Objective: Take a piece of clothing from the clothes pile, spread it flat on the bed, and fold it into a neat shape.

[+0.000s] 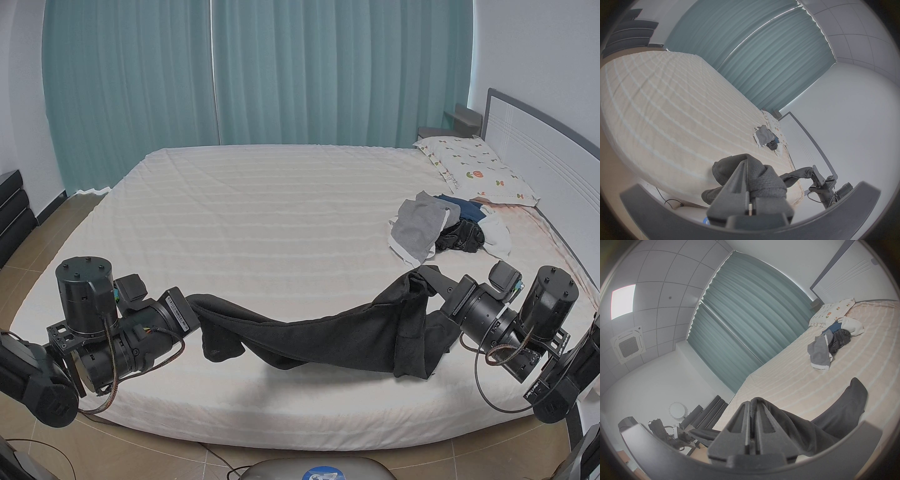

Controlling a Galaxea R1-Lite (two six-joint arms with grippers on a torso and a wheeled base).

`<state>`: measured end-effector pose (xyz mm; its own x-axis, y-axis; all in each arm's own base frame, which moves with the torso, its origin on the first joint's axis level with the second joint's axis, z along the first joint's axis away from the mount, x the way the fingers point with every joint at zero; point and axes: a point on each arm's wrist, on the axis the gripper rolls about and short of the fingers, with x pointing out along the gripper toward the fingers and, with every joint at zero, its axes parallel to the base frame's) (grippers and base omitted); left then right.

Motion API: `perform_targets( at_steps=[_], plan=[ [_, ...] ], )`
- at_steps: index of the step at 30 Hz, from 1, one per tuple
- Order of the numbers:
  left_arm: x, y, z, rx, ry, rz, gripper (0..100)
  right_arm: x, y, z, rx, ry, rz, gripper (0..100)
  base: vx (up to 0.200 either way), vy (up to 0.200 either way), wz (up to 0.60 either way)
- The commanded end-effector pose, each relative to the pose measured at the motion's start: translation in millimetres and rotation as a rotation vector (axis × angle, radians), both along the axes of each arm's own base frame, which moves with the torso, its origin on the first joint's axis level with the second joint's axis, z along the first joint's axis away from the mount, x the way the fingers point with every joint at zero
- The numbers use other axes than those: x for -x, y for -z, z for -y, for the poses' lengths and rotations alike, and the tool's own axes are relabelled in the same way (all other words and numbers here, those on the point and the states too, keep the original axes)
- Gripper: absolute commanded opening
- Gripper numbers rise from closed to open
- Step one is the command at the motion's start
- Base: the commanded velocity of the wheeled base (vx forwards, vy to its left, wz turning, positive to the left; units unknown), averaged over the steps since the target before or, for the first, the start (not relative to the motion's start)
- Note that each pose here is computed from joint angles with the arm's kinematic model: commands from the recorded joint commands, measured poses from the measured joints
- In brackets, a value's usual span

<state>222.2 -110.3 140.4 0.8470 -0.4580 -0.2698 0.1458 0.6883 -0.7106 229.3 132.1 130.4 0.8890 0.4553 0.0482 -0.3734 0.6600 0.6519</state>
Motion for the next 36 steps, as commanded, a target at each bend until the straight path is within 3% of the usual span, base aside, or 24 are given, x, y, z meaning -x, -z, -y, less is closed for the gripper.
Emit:
perform_targets(
  at_steps=[1, 8, 22, 36],
  plan=[
    [0.0, 0.0, -0.1, 0.001, -0.001, 0.000, 0, -0.1, 0.3, -0.2, 0.000, -0.001, -0.001, 0, 0.000, 0.200, 0.00],
    [-0.3, -0.4, 0.0, 0.000, 0.000, 0.002, 0, 0.1, 0.9, 0.4, 0.000, -0.001, -0.004, 0, 0.000, 0.200, 0.00],
    [-0.4, 1.3, 0.1, -0.004, 0.000, -0.003, 0, 0.1, 3.4, 0.3, 0.006, -0.001, -0.013, 0, 0.000, 0.000, 0.00],
    [0.7, -0.9, 1.6, 0.000, 0.005, 0.006, 0, 2.3, 1.1, 1.2, 0.006, -0.002, -0.005, 0, -0.200, 0.000, 0.00]
  ],
)
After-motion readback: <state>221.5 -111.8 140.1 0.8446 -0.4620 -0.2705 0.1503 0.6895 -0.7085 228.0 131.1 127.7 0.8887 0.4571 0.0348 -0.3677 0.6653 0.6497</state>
